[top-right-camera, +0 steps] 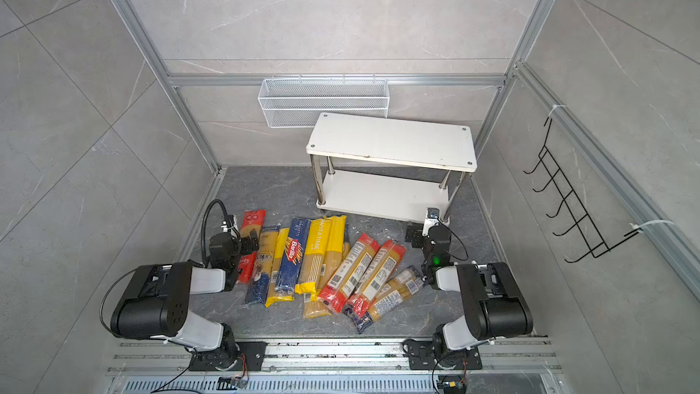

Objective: Place and organize the pasta boxes and bags onto the shelf

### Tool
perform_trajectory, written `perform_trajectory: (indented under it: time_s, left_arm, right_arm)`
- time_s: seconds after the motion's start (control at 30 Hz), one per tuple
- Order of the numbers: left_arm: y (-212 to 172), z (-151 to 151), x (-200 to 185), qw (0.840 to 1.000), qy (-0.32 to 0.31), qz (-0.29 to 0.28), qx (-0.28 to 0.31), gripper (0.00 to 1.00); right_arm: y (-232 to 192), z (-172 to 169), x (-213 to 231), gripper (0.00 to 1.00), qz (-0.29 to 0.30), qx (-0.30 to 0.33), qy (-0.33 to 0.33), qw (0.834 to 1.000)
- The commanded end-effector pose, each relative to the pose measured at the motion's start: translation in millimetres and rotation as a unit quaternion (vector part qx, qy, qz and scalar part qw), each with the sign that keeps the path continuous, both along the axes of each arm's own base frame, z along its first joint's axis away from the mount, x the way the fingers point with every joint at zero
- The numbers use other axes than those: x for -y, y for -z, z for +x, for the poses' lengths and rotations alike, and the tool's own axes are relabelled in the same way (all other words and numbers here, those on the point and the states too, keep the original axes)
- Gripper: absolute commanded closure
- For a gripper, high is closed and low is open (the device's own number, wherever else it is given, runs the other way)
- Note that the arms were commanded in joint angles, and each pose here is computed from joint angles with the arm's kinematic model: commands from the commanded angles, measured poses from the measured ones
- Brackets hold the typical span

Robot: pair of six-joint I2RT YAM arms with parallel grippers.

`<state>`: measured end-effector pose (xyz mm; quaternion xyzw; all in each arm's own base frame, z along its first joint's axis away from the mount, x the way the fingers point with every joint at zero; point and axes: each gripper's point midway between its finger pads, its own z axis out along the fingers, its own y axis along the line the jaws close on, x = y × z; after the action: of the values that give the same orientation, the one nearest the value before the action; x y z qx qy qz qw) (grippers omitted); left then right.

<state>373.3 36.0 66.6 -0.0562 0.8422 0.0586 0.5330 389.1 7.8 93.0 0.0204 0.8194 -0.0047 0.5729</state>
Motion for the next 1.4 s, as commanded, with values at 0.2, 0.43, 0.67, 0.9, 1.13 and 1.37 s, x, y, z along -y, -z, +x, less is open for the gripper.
perform_trajectory:
  time_s: [0.2, 0.43, 0.67, 0.9, 1.13, 1.37]
  left_arm:
    - [-20.5, 9.5, -1.4, 0.999, -0.005, -0.007, 0.036, 0.0]
    - [-20.4, 9.5, -1.0, 0.999, -0.004, -0.007, 0.036, 0.0]
    - [-21.1, 9.8, -1.0, 0.999, -0.004, -0.007, 0.037, 0.0]
    - [-20.5, 10.1, -1.1, 0.999, -0.004, -0.007, 0.035, 0.0]
    - [-20.1, 10.2, -1.4, 0.999, -0.005, -0.006, 0.034, 0.0]
    - [-20.3, 10.6, -0.8, 0.999, -0.004, -0.005, 0.034, 0.0]
  right_arm:
    - [-2.3, 0.2, 0.1, 0.0, -0.004, 0.007, -0.004, 1.0]
    - [-1.9, 0.3, 0.2, 0.0, -0.004, 0.006, -0.004, 1.0]
    - [-1.6, 0.1, 0.4, 0.0, -0.003, 0.006, -0.004, 1.0]
    - [-1.4, 0.9, -0.1, 0.0, -0.003, 0.004, -0.005, 1.0]
    - [-1.2, 1.4, 0.4, 0.0, -0.002, 0.004, -0.004, 1.0]
    - [-1.6, 1.2, 0.0, 0.0, -0.003, 0.005, -0.005, 1.0]
